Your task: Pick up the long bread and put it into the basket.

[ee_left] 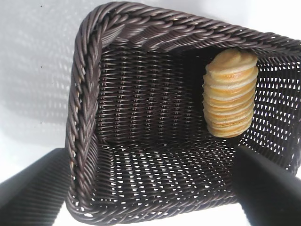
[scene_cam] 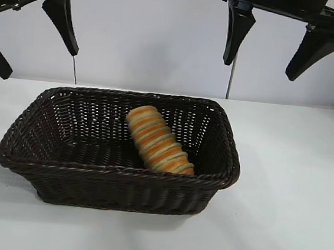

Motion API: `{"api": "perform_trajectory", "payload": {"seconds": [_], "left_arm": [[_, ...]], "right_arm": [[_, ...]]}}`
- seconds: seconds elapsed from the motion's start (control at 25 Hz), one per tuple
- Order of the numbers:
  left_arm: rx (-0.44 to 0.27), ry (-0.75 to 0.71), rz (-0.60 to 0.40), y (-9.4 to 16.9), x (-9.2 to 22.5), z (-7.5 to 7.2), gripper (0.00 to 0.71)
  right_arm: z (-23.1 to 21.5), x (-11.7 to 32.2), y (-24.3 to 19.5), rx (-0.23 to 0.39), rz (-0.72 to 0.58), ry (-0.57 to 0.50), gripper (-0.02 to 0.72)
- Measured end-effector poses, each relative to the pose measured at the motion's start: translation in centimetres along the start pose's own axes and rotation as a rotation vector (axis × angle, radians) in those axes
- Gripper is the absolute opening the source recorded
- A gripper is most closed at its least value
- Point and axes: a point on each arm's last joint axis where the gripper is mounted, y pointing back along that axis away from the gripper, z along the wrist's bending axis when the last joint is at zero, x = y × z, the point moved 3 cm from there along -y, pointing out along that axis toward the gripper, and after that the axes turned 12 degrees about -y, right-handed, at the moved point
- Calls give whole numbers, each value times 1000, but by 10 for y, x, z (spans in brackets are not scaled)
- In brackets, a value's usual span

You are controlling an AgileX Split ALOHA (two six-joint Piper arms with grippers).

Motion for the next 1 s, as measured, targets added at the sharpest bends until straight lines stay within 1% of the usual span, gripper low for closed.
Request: {"api": "perform_trajectory", "payload": {"seconds": [1.0], "left_arm": [[0, 0, 0, 0, 0, 0, 668]], "right_arm": [[1, 0, -3, -1, 11, -2, 645]]}}
